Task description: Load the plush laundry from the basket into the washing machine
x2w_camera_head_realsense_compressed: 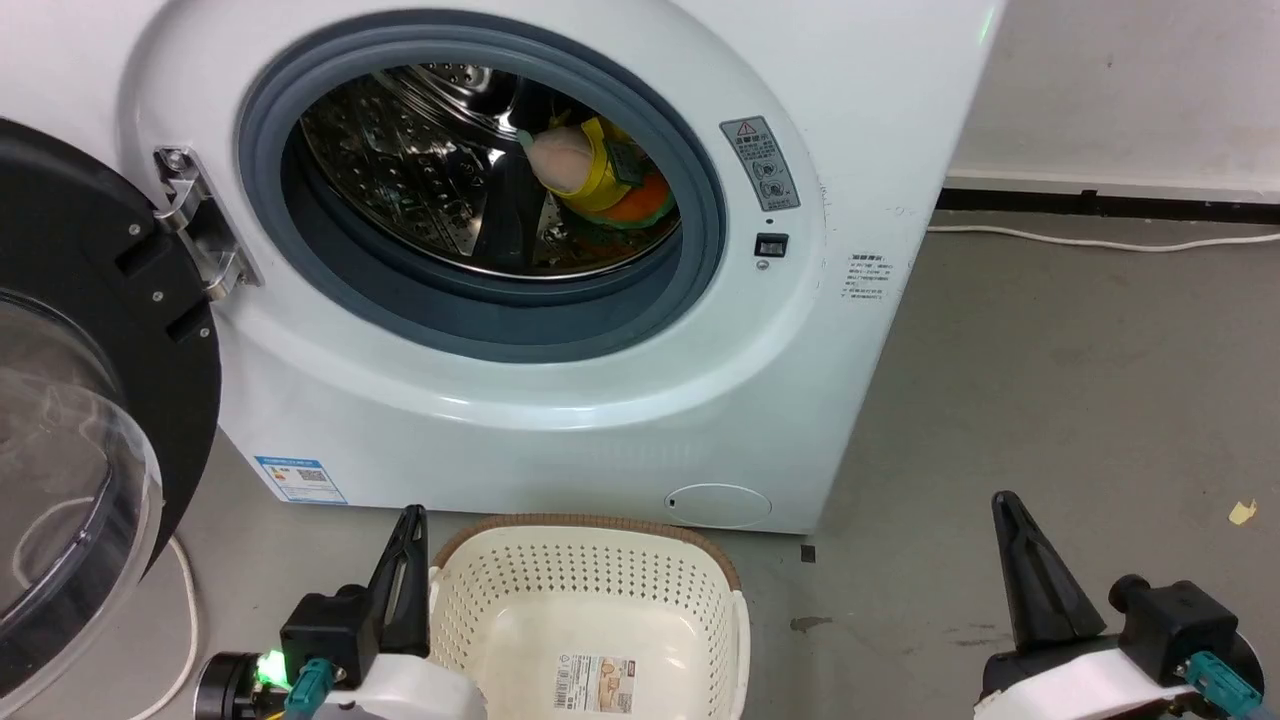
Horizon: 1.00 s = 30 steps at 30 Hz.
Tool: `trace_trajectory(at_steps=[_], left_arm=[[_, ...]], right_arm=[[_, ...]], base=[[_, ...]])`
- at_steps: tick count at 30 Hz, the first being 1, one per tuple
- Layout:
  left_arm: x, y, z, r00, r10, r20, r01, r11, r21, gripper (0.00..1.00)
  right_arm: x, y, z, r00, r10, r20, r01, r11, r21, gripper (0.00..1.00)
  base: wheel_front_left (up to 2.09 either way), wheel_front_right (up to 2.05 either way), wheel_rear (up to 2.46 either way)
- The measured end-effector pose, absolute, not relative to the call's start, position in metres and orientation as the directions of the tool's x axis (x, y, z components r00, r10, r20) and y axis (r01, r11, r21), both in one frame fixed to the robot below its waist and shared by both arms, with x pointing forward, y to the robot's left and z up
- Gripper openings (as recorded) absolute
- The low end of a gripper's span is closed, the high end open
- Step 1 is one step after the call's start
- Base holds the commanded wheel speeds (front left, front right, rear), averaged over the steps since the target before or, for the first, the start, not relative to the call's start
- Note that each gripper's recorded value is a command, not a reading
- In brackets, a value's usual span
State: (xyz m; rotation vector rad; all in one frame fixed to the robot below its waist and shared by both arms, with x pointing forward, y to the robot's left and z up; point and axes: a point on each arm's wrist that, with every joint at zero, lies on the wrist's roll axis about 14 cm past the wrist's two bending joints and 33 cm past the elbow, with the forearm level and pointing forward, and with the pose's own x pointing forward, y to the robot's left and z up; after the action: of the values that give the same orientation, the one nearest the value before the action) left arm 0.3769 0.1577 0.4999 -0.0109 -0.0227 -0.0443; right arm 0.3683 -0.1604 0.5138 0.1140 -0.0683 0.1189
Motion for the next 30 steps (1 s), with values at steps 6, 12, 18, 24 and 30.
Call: trace_trajectory(at_steps=[6, 12, 18, 24, 30], left_arm=[[0.3768, 0.1592, 0.5013, 0.999, -0.041, 0.019, 0.041, 0.999, -0.004, 0.00], [0.3766, 0.1593, 0.5030, 0.999, -0.044, 0.019, 0.044, 0.999, 0.001, 0.00], [0.3764, 0.1606, 0.5050, 0.999, -0.040, 0.019, 0.040, 0.999, 0.002, 0.00], [0.3764, 0.1622, 0.5068, 0.999, -0.036, 0.016, 0.036, 0.999, 0.009, 0.00], [0.3761, 0.1633, 0.5082, 0.999, -0.036, 0.014, 0.036, 0.999, 0.011, 0.00]], right_arm=[[0.3682, -0.1601, 0.5136, 0.991, 0.117, 0.066, -0.123, 0.987, 0.105, 0.00], [0.3681, -0.1598, 0.5147, 0.991, 0.119, 0.063, -0.125, 0.988, 0.095, 0.00], [0.3683, -0.1597, 0.5155, 0.991, 0.121, 0.059, -0.126, 0.988, 0.087, 0.00], [0.3683, -0.1594, 0.5152, 0.991, 0.124, 0.048, -0.127, 0.989, 0.075, 0.00], [0.3683, -0.1592, 0.5159, 0.991, 0.126, 0.044, -0.128, 0.990, 0.063, 0.00]], base=[[0.00, 0.00, 0.00], [0.00, 0.00, 0.00], [0.00, 0.00, 0.00], [0.00, 0.00, 0.00], [0.00, 0.00, 0.00]])
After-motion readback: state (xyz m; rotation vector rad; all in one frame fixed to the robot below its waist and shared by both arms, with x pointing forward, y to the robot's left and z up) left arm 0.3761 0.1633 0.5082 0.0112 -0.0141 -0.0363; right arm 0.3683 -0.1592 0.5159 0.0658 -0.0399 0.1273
